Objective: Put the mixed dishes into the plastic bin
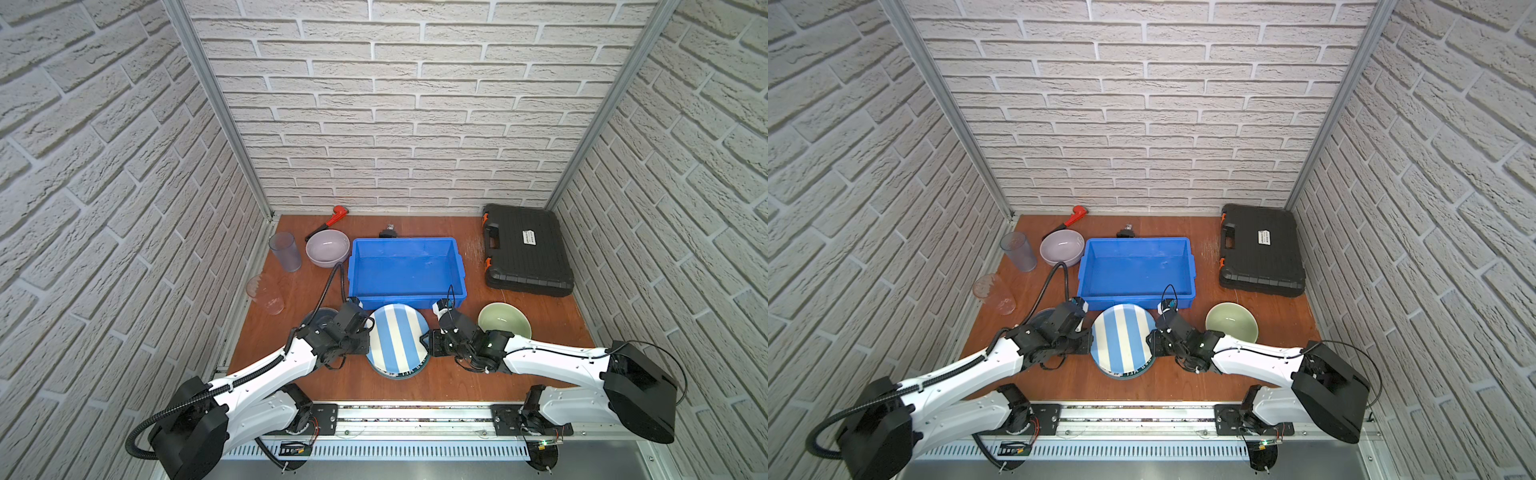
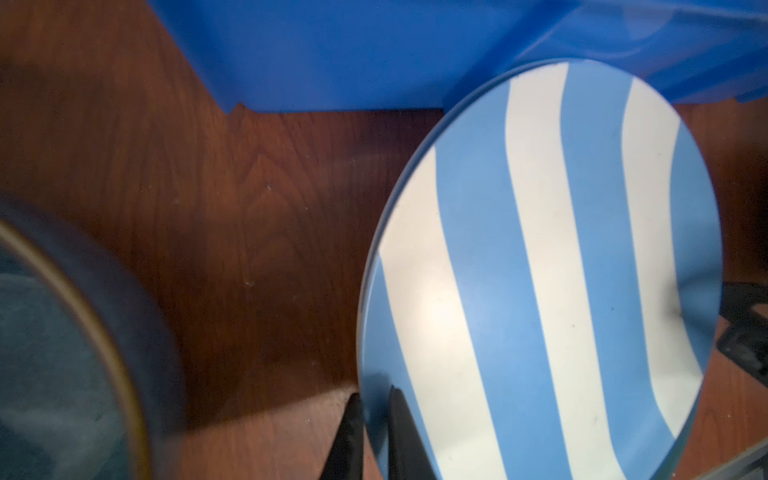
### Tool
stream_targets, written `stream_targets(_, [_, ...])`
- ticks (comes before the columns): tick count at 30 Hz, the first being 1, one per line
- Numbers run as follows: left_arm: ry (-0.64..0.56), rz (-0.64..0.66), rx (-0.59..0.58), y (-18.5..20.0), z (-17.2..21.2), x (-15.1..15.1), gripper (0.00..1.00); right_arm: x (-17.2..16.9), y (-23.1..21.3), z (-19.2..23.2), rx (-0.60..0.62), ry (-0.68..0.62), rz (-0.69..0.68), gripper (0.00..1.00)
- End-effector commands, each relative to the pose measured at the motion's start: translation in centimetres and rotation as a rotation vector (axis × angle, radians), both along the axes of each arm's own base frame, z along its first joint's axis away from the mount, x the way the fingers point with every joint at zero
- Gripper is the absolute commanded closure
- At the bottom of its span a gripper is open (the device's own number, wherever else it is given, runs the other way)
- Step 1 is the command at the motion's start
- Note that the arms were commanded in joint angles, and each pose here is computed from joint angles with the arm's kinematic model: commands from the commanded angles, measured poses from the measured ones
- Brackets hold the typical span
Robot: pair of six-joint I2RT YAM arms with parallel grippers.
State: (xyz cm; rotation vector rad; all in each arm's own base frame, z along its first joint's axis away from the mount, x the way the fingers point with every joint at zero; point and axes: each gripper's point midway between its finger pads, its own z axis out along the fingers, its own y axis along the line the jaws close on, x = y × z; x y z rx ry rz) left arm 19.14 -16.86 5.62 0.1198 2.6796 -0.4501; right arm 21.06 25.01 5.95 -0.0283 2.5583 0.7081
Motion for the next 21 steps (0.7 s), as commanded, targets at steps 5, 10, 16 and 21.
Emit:
stream_targets(5, [0.066,-0.049,0.037,0.5,-2.2,-1.7,0.89,-0.4,3.7,2.9,0.273,-0.054,0.078,0.60])
stream_targets(10, [0.075,-0.049,0.040,0.7,-2.5,-2.0,0.90,-0.7,4.6,4.1,0.360,-0.082,0.111,0.61])
stream_targets(16, [0.080,-0.050,0.042,0.8,-2.7,-2.2,0.91,-1.1,4.9,5.2,0.404,-0.108,0.146,0.63])
stream_targets(21, [0.081,-0.049,0.042,0.9,-2.7,-2.2,0.91,-1.6,4.5,5.5,0.376,-0.106,0.173,0.64])
